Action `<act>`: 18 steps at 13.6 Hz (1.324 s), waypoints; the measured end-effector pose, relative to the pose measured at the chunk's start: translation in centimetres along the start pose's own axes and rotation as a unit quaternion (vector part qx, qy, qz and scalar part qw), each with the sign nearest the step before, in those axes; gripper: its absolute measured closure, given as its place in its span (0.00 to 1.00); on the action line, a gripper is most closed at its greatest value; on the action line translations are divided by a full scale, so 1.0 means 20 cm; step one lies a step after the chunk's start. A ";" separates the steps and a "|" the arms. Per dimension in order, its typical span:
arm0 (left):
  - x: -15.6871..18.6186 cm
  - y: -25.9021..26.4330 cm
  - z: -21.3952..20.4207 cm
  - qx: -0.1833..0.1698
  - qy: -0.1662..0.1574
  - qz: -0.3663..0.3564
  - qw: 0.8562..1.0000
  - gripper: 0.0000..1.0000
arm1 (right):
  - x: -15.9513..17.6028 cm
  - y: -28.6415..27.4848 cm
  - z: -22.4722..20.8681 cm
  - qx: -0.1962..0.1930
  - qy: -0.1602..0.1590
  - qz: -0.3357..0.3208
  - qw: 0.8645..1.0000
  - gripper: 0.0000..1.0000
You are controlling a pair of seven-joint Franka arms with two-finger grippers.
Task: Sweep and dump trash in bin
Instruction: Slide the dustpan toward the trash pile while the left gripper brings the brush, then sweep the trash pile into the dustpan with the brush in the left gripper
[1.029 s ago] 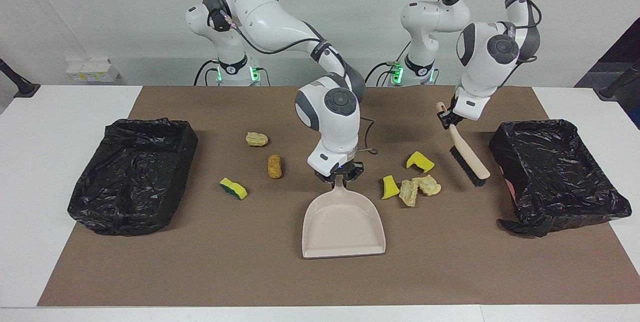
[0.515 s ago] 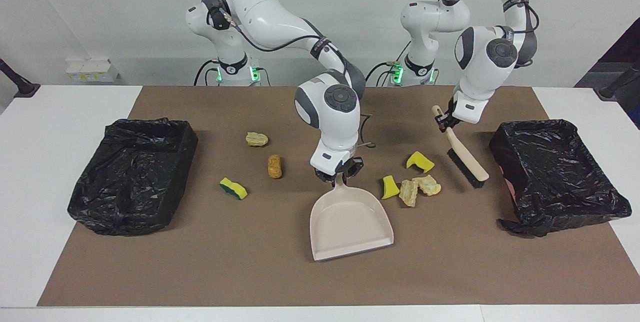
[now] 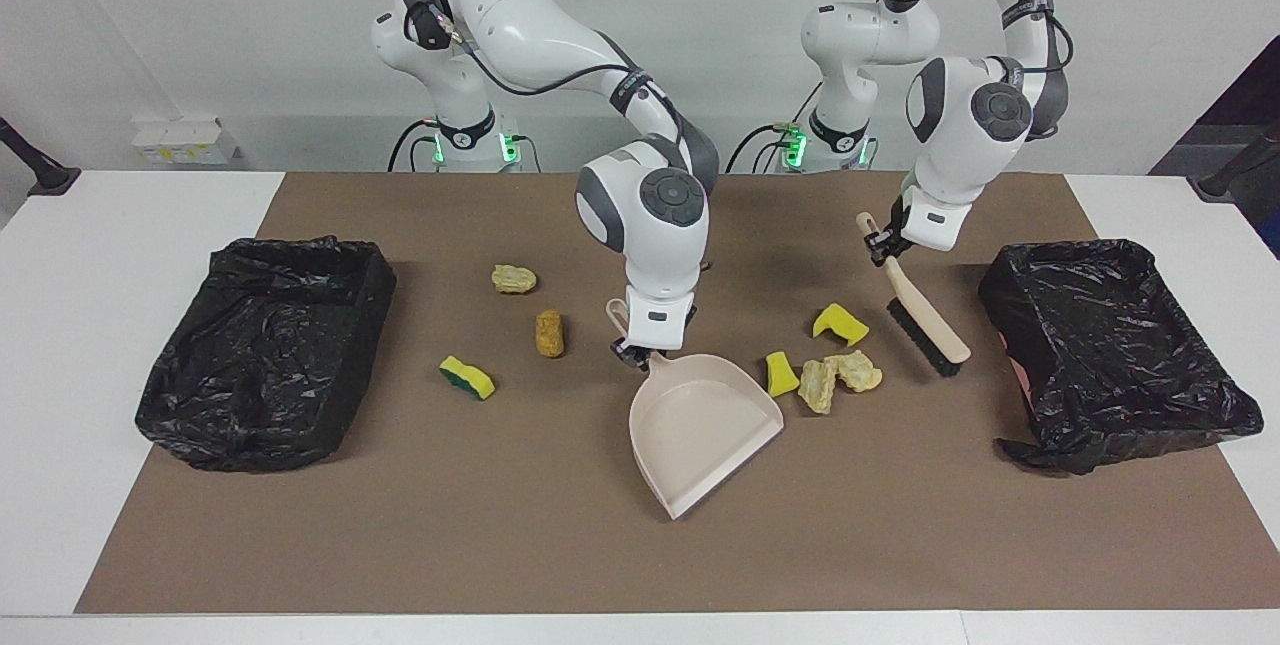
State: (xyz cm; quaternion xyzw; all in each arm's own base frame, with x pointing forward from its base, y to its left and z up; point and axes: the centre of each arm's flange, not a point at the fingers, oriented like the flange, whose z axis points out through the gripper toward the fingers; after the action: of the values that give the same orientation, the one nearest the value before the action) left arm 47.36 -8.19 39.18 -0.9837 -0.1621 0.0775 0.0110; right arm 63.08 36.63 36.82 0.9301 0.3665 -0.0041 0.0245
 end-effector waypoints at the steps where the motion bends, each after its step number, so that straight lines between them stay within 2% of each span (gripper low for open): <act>1: -0.01 0.01 0.01 0.001 -0.002 0.003 1.000 0.74 | -0.02 0.03 -0.02 0.000 0.000 -0.019 1.000 0.68; 8: -0.05 0.13 0.08 0.005 -0.004 0.031 1.000 0.74 | -0.17 0.01 0.03 0.011 -0.033 -0.149 0.988 0.68; 12: -0.06 0.27 0.14 -0.029 0.000 0.035 0.999 0.74 | -0.18 -0.02 0.03 0.009 -0.023 -0.229 0.973 0.68; 18: -0.05 0.50 0.14 -0.048 0.030 0.084 0.995 0.74 | -0.19 -0.04 0.04 0.009 -0.025 -0.272 0.962 0.68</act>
State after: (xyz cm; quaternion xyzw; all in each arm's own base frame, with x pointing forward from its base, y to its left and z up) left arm 49.13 -17.94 36.02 -0.9951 -0.0823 0.0406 -0.0378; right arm 59.68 34.61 36.16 0.7950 0.6050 -0.0377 0.0233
